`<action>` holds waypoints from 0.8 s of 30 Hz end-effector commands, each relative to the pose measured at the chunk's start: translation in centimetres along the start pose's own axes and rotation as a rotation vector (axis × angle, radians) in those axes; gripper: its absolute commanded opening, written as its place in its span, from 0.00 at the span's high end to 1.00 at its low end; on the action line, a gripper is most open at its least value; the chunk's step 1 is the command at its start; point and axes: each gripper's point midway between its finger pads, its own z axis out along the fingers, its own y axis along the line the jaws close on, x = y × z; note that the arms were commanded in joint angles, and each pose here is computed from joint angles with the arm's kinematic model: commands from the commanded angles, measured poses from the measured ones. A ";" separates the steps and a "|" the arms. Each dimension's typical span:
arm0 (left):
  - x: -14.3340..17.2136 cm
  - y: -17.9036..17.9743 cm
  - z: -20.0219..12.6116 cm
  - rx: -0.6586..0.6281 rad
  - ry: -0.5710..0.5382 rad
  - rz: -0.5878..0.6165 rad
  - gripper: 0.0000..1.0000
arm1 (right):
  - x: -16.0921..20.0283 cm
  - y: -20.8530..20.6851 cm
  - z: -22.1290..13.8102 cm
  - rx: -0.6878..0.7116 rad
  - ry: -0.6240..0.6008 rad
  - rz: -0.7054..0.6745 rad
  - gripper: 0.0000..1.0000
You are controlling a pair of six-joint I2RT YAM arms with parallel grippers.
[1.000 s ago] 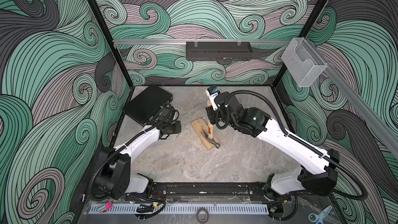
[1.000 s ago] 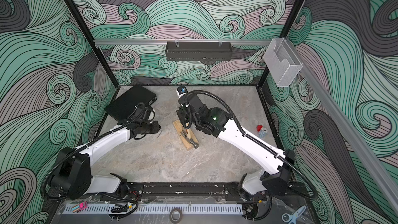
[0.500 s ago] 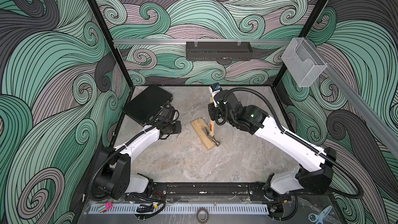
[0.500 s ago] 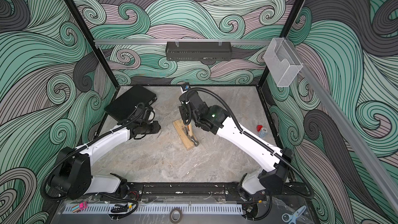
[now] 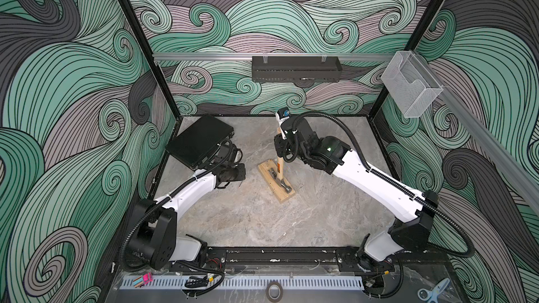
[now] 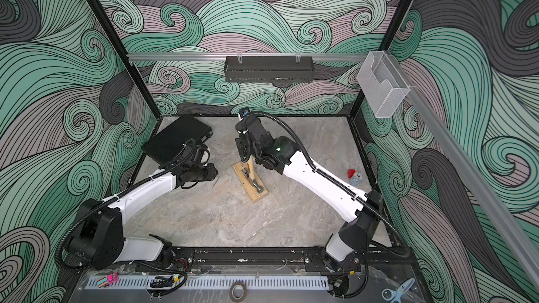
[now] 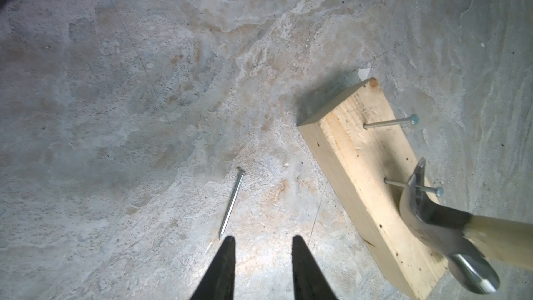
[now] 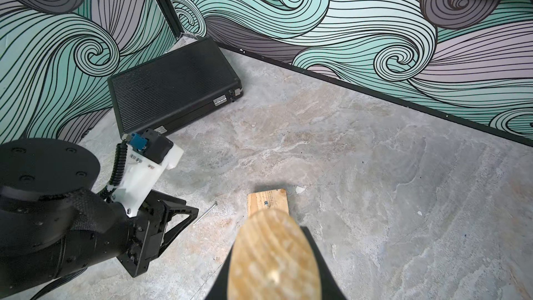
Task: Use a claw hammer to pull out a nail
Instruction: Remove the nail from the mounting plate.
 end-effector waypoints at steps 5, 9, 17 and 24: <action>0.7 0.0 0.6 0.015 0.038 0.000 0.61 | -6.0 0.8 -2.9 -0.061 -0.235 0.057 1.00; 0.5 -0.1 0.8 0.022 0.036 -0.020 0.56 | -6.2 1.3 -3.7 -0.095 -0.288 0.052 1.00; 0.7 -1.1 2.5 0.057 0.131 -0.058 0.53 | -5.2 2.3 -5.2 -0.161 -0.375 0.027 1.00; 1.0 -1.0 3.6 0.056 0.177 -0.079 0.41 | -4.1 3.2 -6.5 -0.221 -0.425 0.009 1.00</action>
